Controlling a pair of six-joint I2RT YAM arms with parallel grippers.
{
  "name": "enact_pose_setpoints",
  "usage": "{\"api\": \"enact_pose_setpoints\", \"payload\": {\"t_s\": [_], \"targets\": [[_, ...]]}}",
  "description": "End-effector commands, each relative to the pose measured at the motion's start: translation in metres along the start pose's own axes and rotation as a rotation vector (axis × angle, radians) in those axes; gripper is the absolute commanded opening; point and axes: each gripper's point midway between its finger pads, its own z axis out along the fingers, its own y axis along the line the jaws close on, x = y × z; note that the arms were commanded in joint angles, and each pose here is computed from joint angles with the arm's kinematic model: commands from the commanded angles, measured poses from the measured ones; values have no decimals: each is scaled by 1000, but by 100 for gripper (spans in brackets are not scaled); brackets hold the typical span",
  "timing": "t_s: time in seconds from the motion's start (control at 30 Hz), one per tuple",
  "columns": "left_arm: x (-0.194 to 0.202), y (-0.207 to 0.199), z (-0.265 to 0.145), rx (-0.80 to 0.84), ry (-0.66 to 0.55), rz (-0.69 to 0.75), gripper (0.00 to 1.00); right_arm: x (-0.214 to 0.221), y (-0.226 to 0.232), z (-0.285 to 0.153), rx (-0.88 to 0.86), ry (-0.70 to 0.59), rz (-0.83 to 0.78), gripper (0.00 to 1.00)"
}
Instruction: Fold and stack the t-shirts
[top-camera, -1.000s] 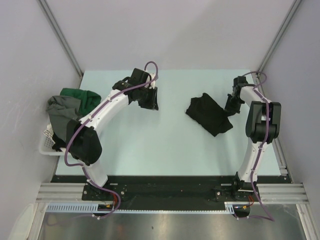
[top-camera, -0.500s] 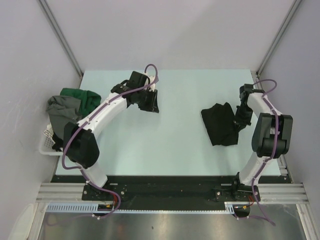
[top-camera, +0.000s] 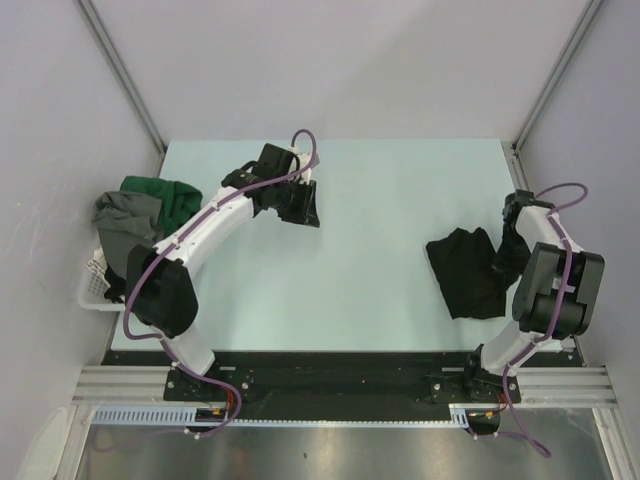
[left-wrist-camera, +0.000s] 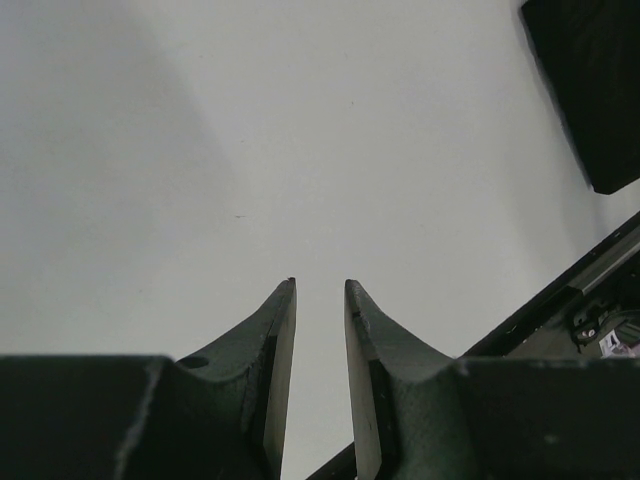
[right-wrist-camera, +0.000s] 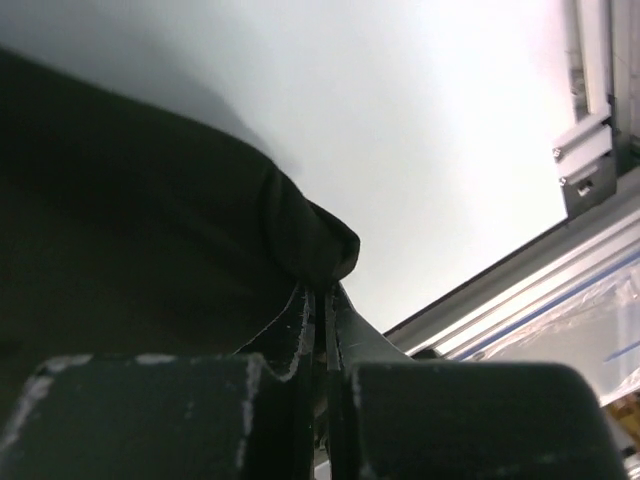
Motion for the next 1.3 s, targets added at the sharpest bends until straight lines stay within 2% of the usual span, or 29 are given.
{"api": "enact_pose_setpoints", "payload": {"t_s": [0.0, 0.2, 0.47, 0.63, 0.77, 0.93, 1.1, 1.27], "targets": [[-18, -17, -21, 47, -71, 62, 31, -13, -33, 15, 54, -29, 116, 0], [-21, -15, -21, 33, -70, 62, 31, -21, -52, 33, 7, 11, 246, 0], [-24, -17, -17, 40, -73, 41, 31, -26, -65, 38, -7, 17, 309, 0], [-23, -14, -17, 29, -68, 39, 31, -36, -50, 30, -20, -38, 269, 0], [-19, -14, -15, 28, -61, 35, 31, -46, -19, 24, -38, -89, 194, 0], [-17, -11, -16, 14, -57, 28, 31, -48, 12, 39, -36, -49, 141, 0], [-14, -10, -16, 7, -49, 20, 31, -59, 12, 48, 10, -31, 115, 0], [-15, -8, -15, -2, -50, 12, 31, -83, -4, 47, 60, -82, 121, 0]]}}
